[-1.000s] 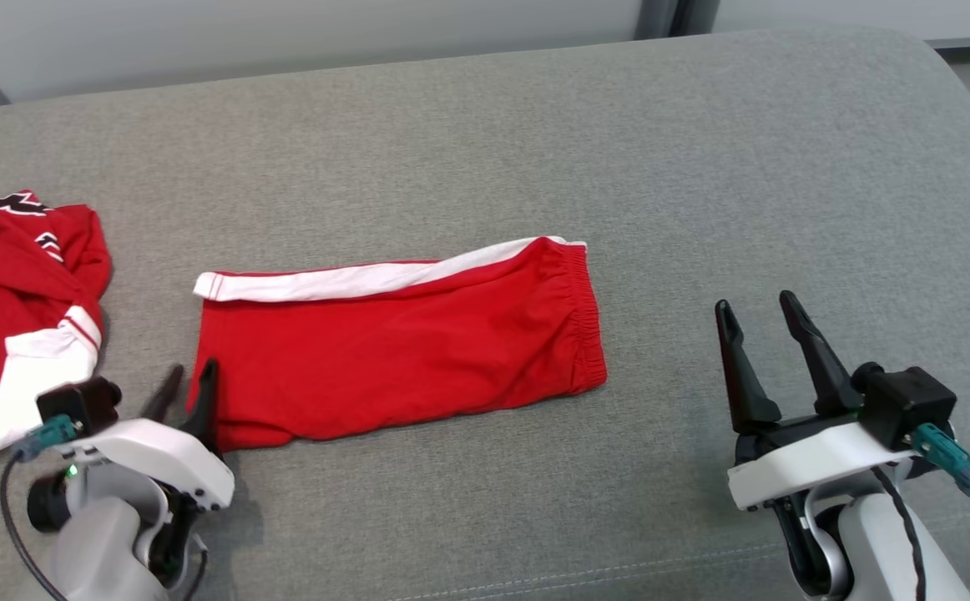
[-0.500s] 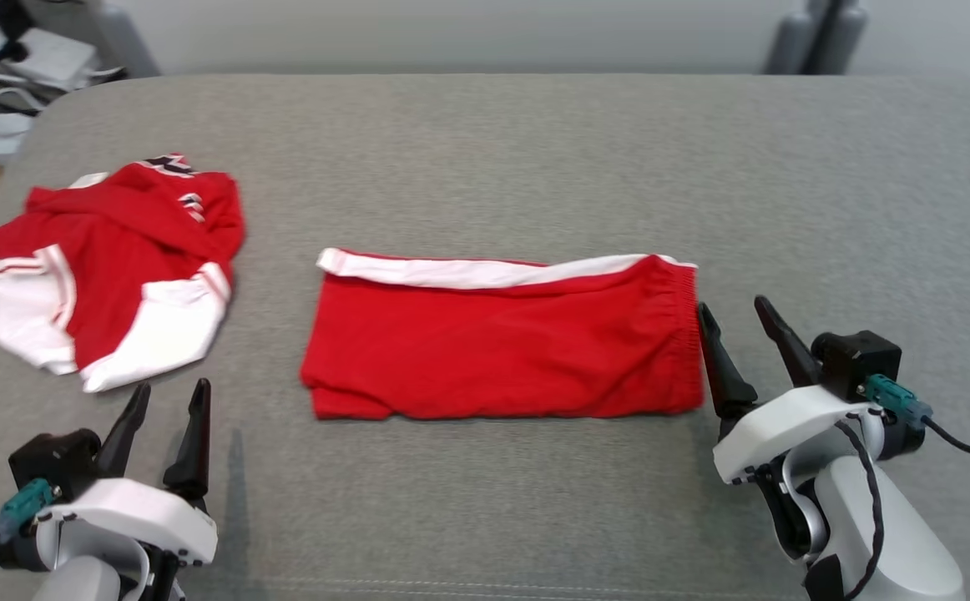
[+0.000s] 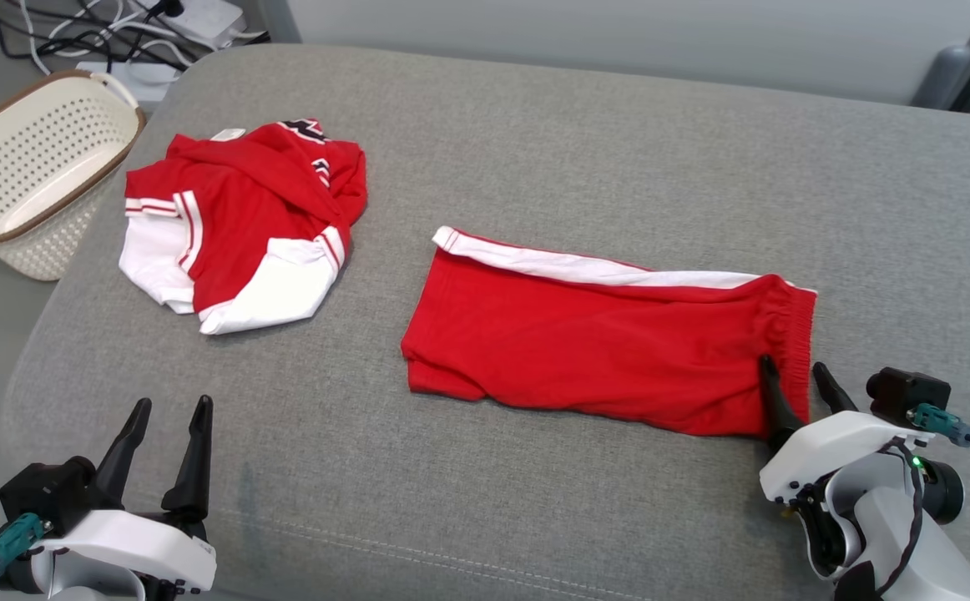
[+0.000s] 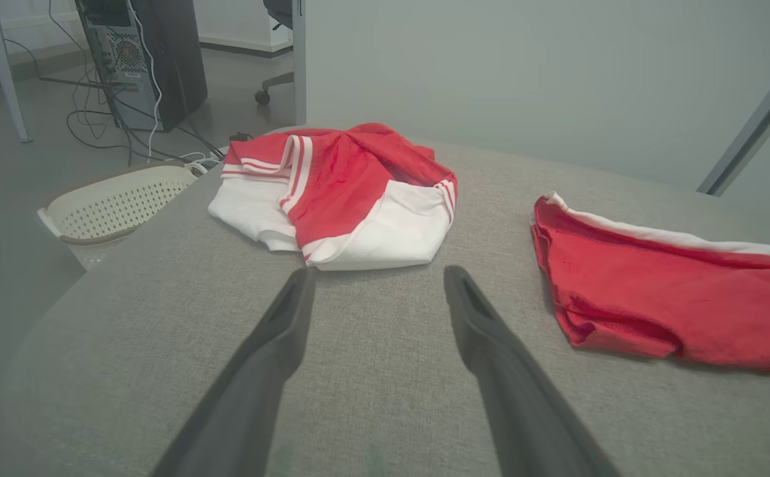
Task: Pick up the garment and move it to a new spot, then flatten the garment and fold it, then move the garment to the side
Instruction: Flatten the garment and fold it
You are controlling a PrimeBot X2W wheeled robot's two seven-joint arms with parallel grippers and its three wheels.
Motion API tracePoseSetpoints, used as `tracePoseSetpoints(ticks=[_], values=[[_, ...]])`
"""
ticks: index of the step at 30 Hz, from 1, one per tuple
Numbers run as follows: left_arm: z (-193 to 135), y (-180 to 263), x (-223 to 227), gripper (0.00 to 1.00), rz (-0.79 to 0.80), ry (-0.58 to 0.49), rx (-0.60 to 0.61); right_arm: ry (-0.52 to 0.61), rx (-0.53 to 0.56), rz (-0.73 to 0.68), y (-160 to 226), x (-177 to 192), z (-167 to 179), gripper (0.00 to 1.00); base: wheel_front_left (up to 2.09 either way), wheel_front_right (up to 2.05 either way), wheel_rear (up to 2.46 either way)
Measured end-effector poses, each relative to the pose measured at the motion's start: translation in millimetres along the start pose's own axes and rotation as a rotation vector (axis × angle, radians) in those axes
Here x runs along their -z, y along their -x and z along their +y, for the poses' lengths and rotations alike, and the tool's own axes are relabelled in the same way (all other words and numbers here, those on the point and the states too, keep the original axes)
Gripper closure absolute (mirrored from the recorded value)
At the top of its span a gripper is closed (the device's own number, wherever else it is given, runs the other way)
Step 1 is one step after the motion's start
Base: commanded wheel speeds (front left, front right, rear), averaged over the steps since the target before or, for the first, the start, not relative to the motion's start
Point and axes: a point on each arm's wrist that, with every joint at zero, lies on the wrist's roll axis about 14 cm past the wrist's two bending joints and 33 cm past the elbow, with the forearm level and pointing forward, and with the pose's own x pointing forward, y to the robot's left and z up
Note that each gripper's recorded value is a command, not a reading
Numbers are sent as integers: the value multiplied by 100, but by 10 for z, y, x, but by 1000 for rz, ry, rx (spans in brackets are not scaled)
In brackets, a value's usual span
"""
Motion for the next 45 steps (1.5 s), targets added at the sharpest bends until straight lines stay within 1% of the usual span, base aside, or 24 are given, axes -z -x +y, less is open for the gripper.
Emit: tracePoseSetpoints(ticks=[5, 13, 14, 16, 18, 22, 25, 31, 33, 35, 38, 41, 45], values=[[81, 27, 18, 0, 5, 29, -29, -41, 9, 31, -49, 122, -6, 0, 0, 0, 0], [125, 56, 45, 0, 15, 42, -43, -81, -62, 59, -134, 189, 236, 0, 0, 0, 0], [127, 58, 44, 0, 15, 41, -43, -86, -67, 62, -144, 194, 257, 5, 0, 0, 0], [135, 61, 42, 0, 14, 47, -46, -90, -72, 67, -170, 194, 278, 58, 0, 0, 0], [143, 67, 40, 0, 14, 48, -49, -101, -64, 60, -196, 162, 269, 100, 0, 0, 0], [142, 62, 27, 0, 9, 52, -48, -140, -16, 21, -210, 51, 162, 100, 0, 0, 0], [104, 37, 7, 0, 2, 55, -36, -147, 33, -24, -154, -62, -9, 100, 0, 0, 0], [-108, -40, 21, 0, 0, 73, 19, -105, 139, -55, 106, -95, -413, 100, 0, 0, 0], [-179, -59, 49, 0, 8, 74, 39, -71, 151, -60, 168, -118, -480, 100, 0, 0, 0], [-248, -89, 70, 0, 14, 75, 58, -50, 143, -81, 193, -193, -475, 100, 0, 0, 0], [-361, -132, 101, 0, 24, 76, 90, -12, 71, -118, 171, -342, -287, 100, 0, 0, 0], [-450, -138, 143, 0, 34, 84, 110, 9, -53, -147, 89, -487, 106, 100, 0, 0, 0], [-485, -94, 188, 0, 47, 87, 116, 59, -215, -102, -4, -485, 648, 100, 0, 0, 0]])
